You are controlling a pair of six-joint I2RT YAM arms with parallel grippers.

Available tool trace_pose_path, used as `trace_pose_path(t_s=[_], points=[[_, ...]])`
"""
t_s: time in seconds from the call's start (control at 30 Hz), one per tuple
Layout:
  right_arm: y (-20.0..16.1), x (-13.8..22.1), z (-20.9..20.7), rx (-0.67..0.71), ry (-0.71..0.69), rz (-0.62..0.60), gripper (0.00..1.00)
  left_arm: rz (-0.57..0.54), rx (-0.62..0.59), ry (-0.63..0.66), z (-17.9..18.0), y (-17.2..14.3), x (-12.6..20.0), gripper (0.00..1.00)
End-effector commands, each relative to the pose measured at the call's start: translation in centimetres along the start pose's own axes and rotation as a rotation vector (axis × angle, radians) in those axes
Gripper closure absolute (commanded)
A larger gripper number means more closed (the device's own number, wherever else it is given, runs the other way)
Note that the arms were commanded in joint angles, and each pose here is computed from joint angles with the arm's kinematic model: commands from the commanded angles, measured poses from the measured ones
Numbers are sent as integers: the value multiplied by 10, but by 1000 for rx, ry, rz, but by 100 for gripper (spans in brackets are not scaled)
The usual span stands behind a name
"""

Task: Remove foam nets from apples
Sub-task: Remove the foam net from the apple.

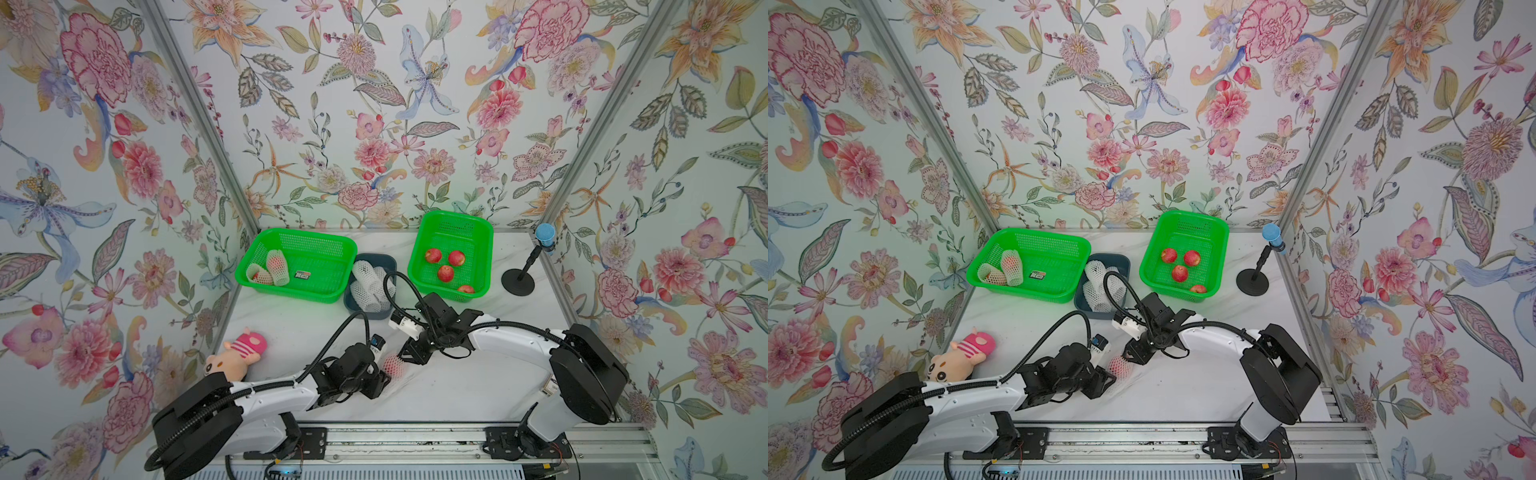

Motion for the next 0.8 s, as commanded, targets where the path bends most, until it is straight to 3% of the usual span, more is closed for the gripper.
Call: trace_pose_path(t_s=[0.0,0.13,0.33,0.47,0.67,0.77], points=[[0,-3,5,29,39,29,68,22,0,45,7,-7,-2,47],[0,-5,12,47,64,38,61,22,-2,46,6,-7,-2,48],[-3,-10,27,90,103,63,39,30,-3,51,7,-8,-4,48],[-3,-19,26,86,93,85,32,34,-5,52,7,-8,-5,48],[3,-29,15,62,18,67,28,27,-2,49,7,-8,-3,48],[6,-30,6,38,-42,53,37,25,-2,48,6,-8,-3,48]])
Point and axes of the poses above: each gripper's point midway between its finger pads, its own x axis back along the fingers, its own z axis along the line the jaws close on, y = z × x, the point moved 6 cm from there along x, back along the fingers, and after that the axes turned 10 degrees about x, right-handed, at the moved point
